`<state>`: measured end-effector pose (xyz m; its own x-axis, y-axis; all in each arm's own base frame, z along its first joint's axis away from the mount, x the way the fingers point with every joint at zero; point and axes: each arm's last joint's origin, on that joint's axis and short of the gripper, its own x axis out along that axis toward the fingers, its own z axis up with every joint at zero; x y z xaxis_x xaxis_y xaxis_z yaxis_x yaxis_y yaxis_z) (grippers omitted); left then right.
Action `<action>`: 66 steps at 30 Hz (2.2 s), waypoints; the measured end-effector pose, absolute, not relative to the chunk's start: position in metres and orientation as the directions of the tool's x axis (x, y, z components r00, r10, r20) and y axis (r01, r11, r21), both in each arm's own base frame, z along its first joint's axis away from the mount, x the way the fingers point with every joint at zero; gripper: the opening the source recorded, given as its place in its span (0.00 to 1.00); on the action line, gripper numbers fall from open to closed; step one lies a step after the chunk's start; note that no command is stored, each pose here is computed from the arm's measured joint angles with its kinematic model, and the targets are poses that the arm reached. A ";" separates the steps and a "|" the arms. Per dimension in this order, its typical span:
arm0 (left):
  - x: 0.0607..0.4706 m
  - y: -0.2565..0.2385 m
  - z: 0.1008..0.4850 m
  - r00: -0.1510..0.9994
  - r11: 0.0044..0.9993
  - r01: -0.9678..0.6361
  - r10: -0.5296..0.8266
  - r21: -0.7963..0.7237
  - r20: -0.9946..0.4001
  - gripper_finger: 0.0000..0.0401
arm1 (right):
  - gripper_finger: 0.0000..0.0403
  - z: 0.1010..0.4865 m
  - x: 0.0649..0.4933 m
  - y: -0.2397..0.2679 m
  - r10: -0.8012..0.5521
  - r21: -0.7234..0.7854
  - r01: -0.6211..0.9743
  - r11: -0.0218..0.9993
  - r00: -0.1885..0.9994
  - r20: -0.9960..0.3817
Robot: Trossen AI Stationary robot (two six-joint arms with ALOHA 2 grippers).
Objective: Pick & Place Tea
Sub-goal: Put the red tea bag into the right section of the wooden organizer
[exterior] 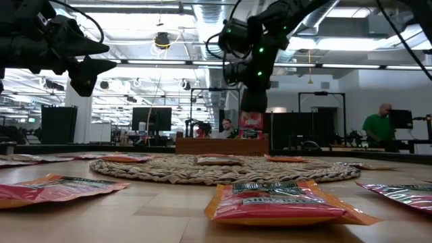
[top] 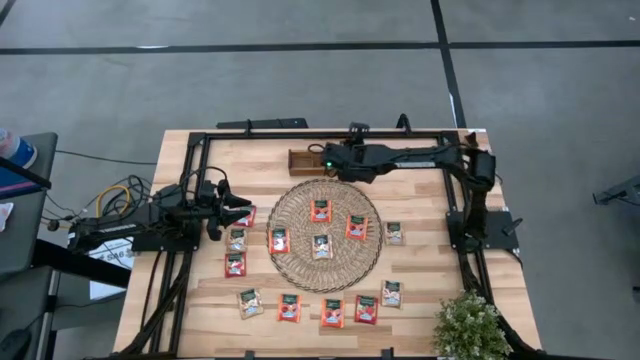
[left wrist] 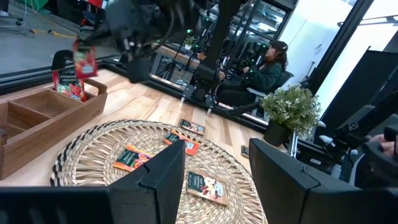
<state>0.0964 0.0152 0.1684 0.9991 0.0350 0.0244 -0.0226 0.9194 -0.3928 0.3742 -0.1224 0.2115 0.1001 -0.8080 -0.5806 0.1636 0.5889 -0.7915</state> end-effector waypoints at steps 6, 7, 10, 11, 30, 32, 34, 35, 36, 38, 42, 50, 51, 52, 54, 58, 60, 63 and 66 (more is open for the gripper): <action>0.096 0.015 0.168 0.999 0.919 -0.022 0.035 -0.393 0.026 0.42 | 0.00 0.203 0.380 -0.125 -0.805 -0.777 0.215 0.592 0.119 -0.581; 0.096 0.015 0.168 0.999 0.920 -0.022 0.035 -0.392 0.026 0.42 | 0.00 0.203 0.381 -0.126 -0.806 -0.773 0.232 0.591 0.123 -0.580; 0.096 0.015 0.169 0.999 0.920 -0.022 0.035 -0.392 0.026 0.42 | 0.00 0.203 0.380 -0.126 -0.807 -0.773 0.235 0.589 0.113 -0.580; 0.096 0.015 0.169 0.999 0.920 -0.022 0.035 -0.392 0.026 0.42 | 0.00 0.203 0.379 -0.127 -0.810 -0.778 0.232 0.584 0.108 -0.576; 0.096 0.015 0.169 0.999 0.920 -0.025 0.039 -0.392 0.028 0.42 | 0.00 0.187 0.370 -0.131 -0.815 -0.777 0.264 0.572 0.076 -0.574; 0.096 0.015 0.169 0.999 0.919 -0.025 0.039 -0.392 0.028 0.42 | 0.00 0.183 0.372 -0.134 -0.817 -0.780 0.258 0.570 0.072 -0.573; 0.096 0.015 0.169 0.999 0.920 -0.025 0.040 -0.392 0.028 0.42 | 0.00 0.179 0.370 -0.136 -0.810 -0.779 0.242 0.578 0.057 -0.583; 0.096 0.015 0.169 0.999 0.919 -0.025 0.039 -0.393 0.027 0.42 | 0.00 0.176 0.372 -0.138 -0.812 -0.780 0.248 0.575 0.057 -0.581; 0.096 0.015 0.169 0.999 0.919 -0.025 0.040 -0.393 0.028 0.42 | 0.00 0.173 0.373 -0.139 -0.812 -0.779 0.249 0.575 0.056 -0.581; 0.096 0.015 0.169 0.999 0.919 -0.025 0.040 -0.393 0.028 0.42 | 0.00 0.168 0.372 -0.138 -0.806 -0.782 0.217 0.584 0.040 -0.591; 0.096 0.015 0.169 0.999 0.919 -0.026 0.040 -0.393 0.028 0.42 | 0.00 0.169 0.378 -0.134 -0.814 -0.787 0.223 0.576 0.070 -0.576; 0.096 0.015 0.169 0.999 0.919 -0.025 0.040 -0.393 0.028 0.42 | 0.00 0.164 0.377 -0.132 -0.808 -0.787 0.197 0.585 0.059 -0.586; 0.096 0.015 0.169 0.999 0.919 -0.026 0.040 -0.393 0.028 0.42 | 0.00 0.164 0.378 -0.132 -0.808 -0.787 0.199 0.585 0.062 -0.585; 0.096 0.015 0.169 0.999 0.919 -0.026 0.040 -0.393 0.028 0.42 | 0.00 0.164 0.378 -0.132 -0.808 -0.786 0.198 0.585 0.062 -0.586; 0.096 0.015 0.169 0.999 0.919 -0.027 0.041 -0.393 0.028 0.42 | 0.00 0.164 0.377 -0.132 -0.807 -0.785 0.197 0.587 0.061 -0.587; 0.096 0.015 0.169 0.999 0.919 -0.029 0.044 -0.393 0.028 0.42 | 0.00 0.164 0.377 -0.132 -0.804 -0.782 0.196 0.591 0.063 -0.592; 0.096 0.015 0.169 0.999 0.919 -0.029 0.044 -0.393 0.028 0.42 | 0.00 0.164 0.378 -0.132 -0.797 -0.776 0.195 0.600 0.069 -0.600; 0.096 0.015 0.169 0.999 0.919 -0.029 0.044 -0.393 0.028 0.42 | 0.00 0.163 0.378 -0.132 -0.792 -0.770 0.194 0.608 0.074 -0.606; 0.096 0.015 0.169 0.999 0.919 -0.029 0.044 -0.393 0.028 0.42 | 0.00 0.163 0.378 -0.131 -0.791 -0.769 0.194 0.609 0.075 -0.607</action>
